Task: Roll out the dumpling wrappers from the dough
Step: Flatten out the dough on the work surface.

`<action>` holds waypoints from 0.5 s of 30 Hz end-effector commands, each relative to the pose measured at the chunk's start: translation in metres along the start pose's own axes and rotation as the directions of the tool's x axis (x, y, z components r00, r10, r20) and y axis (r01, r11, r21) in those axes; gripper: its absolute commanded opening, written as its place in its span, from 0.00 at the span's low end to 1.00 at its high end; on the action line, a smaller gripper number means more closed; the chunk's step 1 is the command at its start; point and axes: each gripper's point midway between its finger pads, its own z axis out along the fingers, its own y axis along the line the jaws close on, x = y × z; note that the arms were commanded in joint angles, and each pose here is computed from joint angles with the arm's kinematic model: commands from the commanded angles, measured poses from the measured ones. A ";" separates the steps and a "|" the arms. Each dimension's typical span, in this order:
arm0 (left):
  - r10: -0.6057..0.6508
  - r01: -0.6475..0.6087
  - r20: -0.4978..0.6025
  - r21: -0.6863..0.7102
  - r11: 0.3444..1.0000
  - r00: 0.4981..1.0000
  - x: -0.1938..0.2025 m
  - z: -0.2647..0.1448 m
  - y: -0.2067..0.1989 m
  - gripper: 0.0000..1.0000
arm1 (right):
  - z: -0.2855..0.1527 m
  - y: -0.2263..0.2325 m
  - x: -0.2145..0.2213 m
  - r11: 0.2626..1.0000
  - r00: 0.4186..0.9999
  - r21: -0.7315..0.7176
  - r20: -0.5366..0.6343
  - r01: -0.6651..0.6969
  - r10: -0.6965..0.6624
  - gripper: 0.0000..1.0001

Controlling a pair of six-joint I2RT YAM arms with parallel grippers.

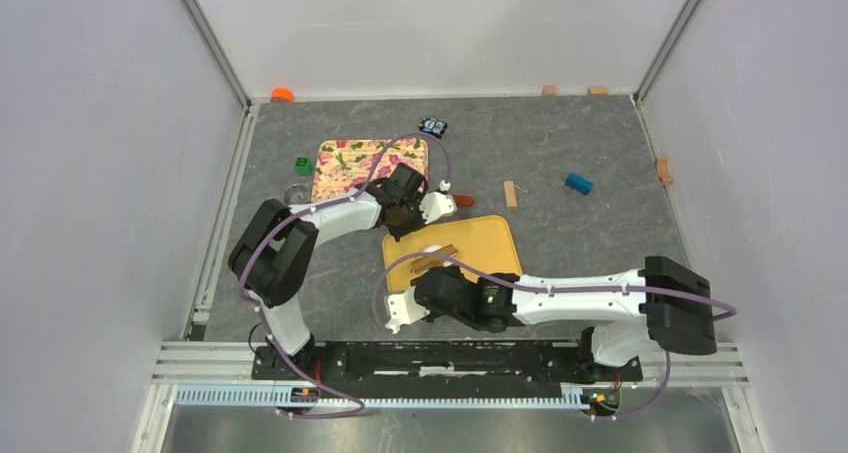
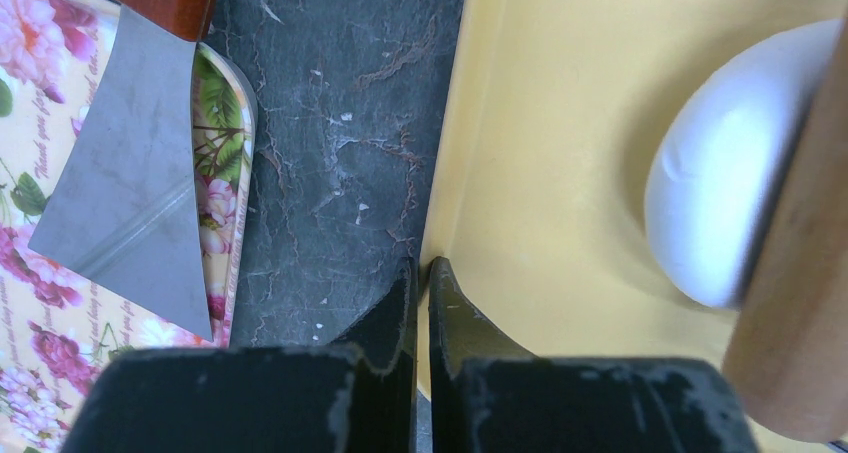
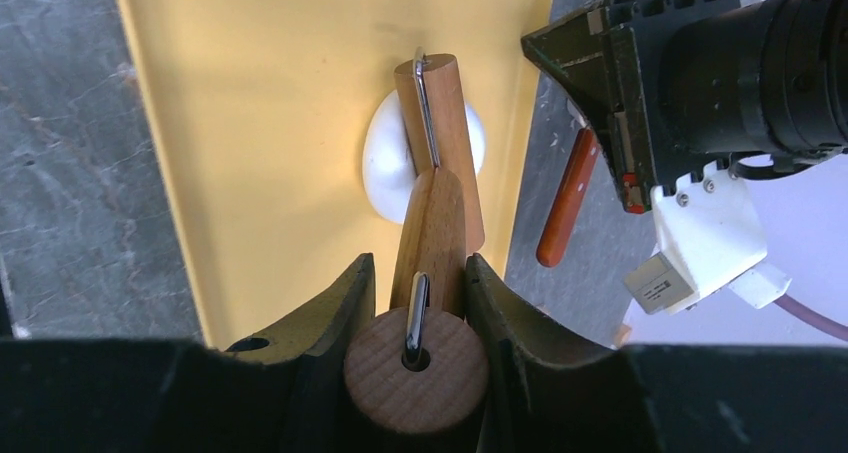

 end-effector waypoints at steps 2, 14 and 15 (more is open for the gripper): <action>0.023 -0.007 -0.162 0.098 0.995 0.987 0.053 0.033 -0.030 0.02 | 0.021 0.086 0.064 0.932 0.977 -0.361 -0.192 0.019 -0.094 0.00; 0.023 -0.007 -0.162 0.097 0.995 0.987 0.053 0.033 -0.030 0.02 | -0.014 0.091 0.062 0.942 0.973 -0.335 -0.227 -0.039 -0.041 0.00; 0.023 -0.007 -0.164 0.097 0.995 0.986 0.053 0.033 -0.030 0.02 | -0.018 0.093 0.063 0.942 0.973 -0.332 -0.230 -0.051 -0.029 0.00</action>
